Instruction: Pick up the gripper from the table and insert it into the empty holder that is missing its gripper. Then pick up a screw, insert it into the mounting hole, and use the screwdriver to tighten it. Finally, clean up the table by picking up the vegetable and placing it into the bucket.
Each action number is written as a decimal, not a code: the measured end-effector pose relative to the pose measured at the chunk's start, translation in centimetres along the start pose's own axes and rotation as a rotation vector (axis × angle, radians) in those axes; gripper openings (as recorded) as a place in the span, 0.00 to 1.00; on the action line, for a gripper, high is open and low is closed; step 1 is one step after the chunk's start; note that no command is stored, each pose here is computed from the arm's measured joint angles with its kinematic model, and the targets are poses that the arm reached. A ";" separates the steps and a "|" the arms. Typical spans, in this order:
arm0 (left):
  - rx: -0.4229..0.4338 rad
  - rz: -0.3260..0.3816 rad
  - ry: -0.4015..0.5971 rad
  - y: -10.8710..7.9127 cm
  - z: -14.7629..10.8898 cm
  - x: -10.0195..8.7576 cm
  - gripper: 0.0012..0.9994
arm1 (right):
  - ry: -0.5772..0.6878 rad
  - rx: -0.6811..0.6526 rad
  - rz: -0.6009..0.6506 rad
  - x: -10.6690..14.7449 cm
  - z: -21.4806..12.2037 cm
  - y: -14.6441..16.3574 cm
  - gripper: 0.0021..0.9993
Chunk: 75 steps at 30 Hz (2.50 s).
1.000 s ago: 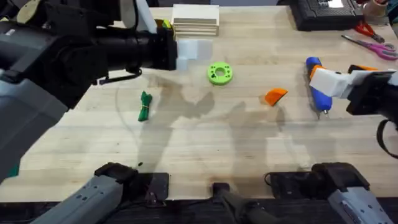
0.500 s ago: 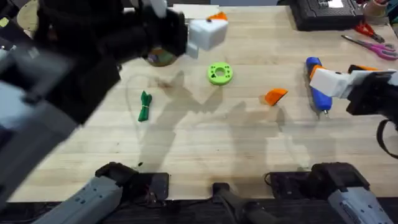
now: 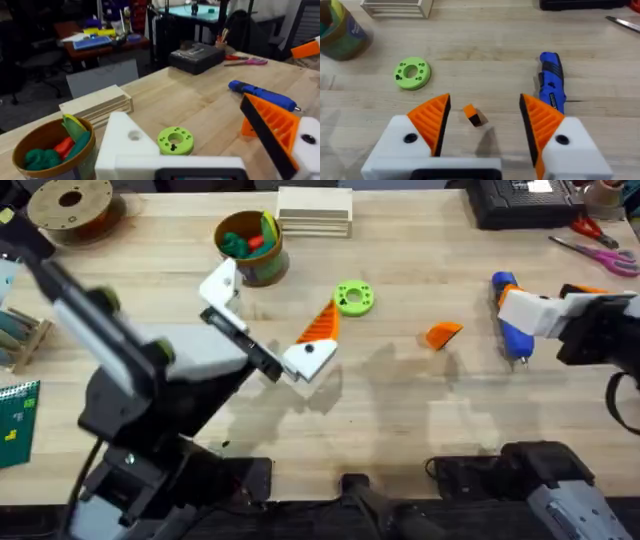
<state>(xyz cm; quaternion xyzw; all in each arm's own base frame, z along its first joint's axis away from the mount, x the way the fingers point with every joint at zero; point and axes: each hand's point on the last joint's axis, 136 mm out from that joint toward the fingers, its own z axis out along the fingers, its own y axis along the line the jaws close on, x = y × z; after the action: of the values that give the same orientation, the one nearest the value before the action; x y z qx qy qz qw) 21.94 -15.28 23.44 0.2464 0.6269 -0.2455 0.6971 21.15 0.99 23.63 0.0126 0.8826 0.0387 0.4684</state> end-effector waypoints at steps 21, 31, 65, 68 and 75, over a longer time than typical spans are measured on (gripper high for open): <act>-0.023 -0.094 0.150 -0.6 -2.9 7.1 0.99 | 0.000 0.000 0.000 0.0 0.0 0.0 0.81; -0.023 -0.113 0.152 -0.6 -2.9 7.2 0.99 | 0.000 0.000 0.000 0.0 0.0 0.0 0.81; 0.233 -0.129 0.143 -5.0 -3.4 6.6 0.99 | -0.002 -0.002 0.000 0.0 0.0 0.0 0.81; 0.298 -0.159 0.147 -6.1 -3.7 6.5 0.99 | -0.002 -0.003 0.001 -0.1 0.0 0.1 0.81; 0.354 -0.217 0.158 -7.0 -4.0 6.4 0.99 | 0.031 -0.002 0.001 0.2 0.7 0.0 0.81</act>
<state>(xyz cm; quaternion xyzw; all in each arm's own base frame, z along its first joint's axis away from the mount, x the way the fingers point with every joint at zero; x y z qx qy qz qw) 14.95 -18.22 16.41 0.3148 0.6496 -0.4051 0.5611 21.61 1.06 23.04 0.0118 0.8897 0.0399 0.4546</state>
